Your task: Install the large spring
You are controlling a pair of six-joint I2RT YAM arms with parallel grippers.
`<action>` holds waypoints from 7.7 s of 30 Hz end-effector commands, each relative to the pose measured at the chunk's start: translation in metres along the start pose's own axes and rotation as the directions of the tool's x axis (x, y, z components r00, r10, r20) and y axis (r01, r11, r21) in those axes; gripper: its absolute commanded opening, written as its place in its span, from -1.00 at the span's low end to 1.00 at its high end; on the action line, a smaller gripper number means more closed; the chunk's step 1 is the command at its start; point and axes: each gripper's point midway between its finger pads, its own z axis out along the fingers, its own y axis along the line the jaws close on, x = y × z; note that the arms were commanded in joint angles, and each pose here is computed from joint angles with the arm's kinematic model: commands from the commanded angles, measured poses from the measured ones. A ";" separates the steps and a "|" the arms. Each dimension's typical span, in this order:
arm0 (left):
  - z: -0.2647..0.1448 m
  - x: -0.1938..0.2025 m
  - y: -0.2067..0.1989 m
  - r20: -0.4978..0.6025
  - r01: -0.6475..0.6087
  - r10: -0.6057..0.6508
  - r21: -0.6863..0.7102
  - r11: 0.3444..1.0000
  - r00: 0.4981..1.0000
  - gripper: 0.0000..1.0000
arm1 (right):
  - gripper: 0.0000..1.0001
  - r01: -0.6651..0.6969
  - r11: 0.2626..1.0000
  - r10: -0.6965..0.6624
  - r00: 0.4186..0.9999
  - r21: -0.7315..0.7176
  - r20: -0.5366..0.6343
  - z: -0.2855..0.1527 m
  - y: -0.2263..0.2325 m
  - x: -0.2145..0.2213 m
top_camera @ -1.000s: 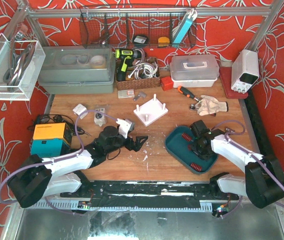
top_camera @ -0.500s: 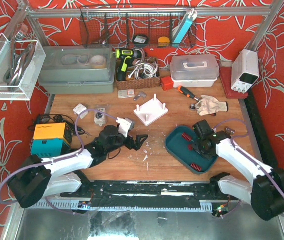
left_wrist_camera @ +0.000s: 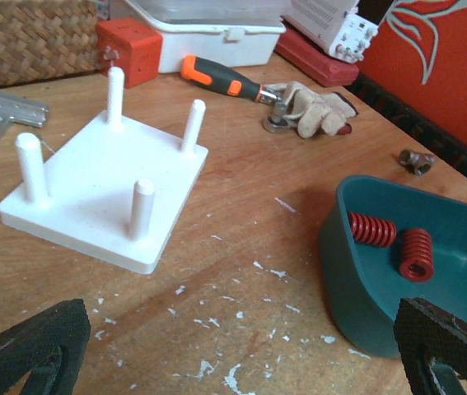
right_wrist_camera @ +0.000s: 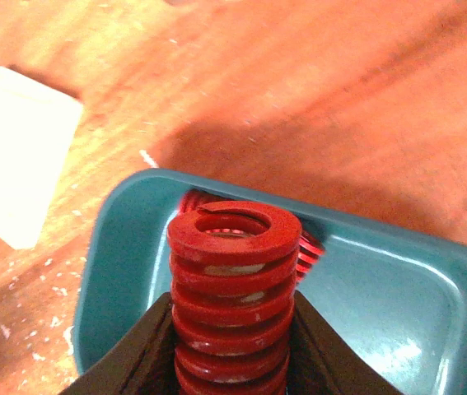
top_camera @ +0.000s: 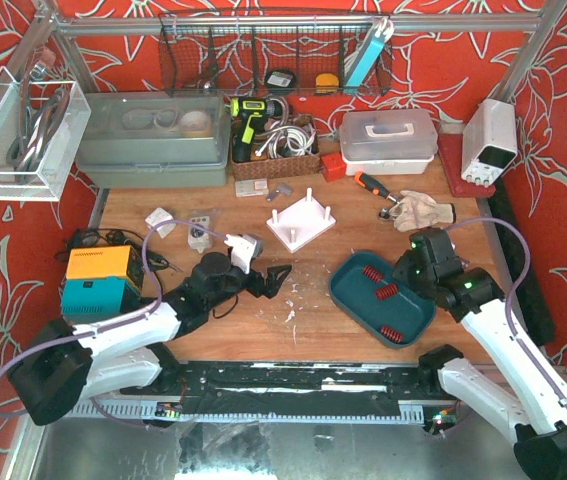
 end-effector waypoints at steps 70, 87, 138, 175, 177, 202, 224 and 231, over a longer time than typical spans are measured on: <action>0.004 -0.021 -0.096 -0.324 0.260 -0.161 0.290 0.921 0.932 -0.03 | -1.00 0.973 0.010 -0.600 0.191 -0.232 0.777 -0.005 0.193 0.132; 0.009 -0.013 -0.091 -0.331 0.261 -0.165 0.270 0.927 0.929 -0.07 | -1.00 0.972 -0.016 -0.615 0.174 -0.233 0.769 -0.004 0.194 0.139; 0.100 -0.080 0.111 -0.224 -0.037 -0.101 -0.539 0.841 0.969 -0.99 | 0.98 0.721 0.691 -0.553 0.486 0.047 0.676 -0.018 0.102 -0.007; 0.142 -0.032 0.149 -0.333 -0.057 -0.156 -0.549 0.834 0.930 0.05 | 0.98 0.744 0.664 -0.615 0.486 0.074 0.621 0.004 0.111 0.002; 0.138 -0.036 0.146 -0.325 -0.048 -0.158 -0.546 0.837 0.933 0.19 | 0.98 0.739 0.669 -0.615 0.492 0.077 0.616 0.005 0.110 0.001; 0.013 -0.030 0.004 -0.011 -0.032 0.031 -0.175 0.984 0.999 1.00 | 0.84 0.284 0.954 -0.299 0.916 0.094 0.267 0.021 0.024 -0.001; 0.017 -0.008 -0.007 -0.014 -0.127 0.126 -0.080 0.989 0.992 1.00 | -0.19 0.010 0.975 -0.056 0.978 0.223 0.201 0.062 -0.019 0.028; 0.012 -0.011 -0.004 0.004 -0.122 0.123 -0.101 0.987 0.992 1.00 | -0.16 -0.014 0.965 -0.029 0.987 0.262 0.159 0.077 -0.027 0.041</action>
